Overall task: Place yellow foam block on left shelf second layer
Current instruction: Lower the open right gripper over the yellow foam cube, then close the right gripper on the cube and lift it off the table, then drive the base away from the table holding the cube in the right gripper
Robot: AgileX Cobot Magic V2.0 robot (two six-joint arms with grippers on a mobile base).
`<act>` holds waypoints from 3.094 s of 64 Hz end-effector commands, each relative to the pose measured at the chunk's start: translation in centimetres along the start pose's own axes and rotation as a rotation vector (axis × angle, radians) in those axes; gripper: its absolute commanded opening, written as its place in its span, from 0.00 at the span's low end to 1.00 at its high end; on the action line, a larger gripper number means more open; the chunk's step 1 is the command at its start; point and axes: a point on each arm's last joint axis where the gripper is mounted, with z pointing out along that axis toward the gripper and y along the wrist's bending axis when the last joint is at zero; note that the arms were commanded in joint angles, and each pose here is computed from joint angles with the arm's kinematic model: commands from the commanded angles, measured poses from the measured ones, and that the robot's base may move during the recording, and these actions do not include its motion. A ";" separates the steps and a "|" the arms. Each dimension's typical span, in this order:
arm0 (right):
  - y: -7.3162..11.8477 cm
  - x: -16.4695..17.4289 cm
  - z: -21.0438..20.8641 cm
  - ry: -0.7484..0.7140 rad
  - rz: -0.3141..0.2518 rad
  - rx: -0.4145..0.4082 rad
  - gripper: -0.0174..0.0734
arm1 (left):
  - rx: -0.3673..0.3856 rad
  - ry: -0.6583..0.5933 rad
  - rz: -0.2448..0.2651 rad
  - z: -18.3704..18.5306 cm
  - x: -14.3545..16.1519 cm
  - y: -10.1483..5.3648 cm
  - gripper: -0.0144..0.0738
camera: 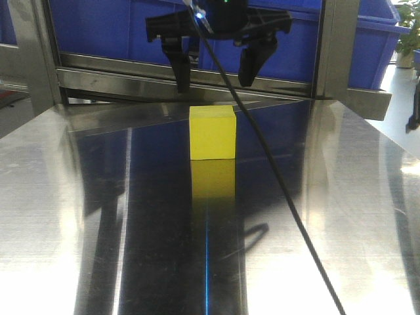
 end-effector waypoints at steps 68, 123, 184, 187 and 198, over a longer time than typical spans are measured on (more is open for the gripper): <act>-0.4 -1.4 0.1 -0.087 -0.001 -0.023 0.49 | 0.015 -0.072 -0.013 0.0 0.1 -0.1 0.32; -20.4 15.6 -15.7 -0.396 0.071 0.123 0.49 | 0.015 -0.072 -0.013 0.0 0.1 -0.1 0.32; -21.2 30.9 -26.6 -1.052 0.037 0.087 0.49 | 0.015 -0.072 -0.013 0.0 0.1 -0.1 0.32; -21.2 30.9 -26.6 -1.051 0.037 0.087 0.49 | 0.015 -0.072 -0.013 0.0 0.1 -0.1 0.32; -21.2 30.9 -26.6 -1.051 0.037 0.087 0.49 | 0.015 -0.072 -0.013 0.0 0.1 -0.1 0.32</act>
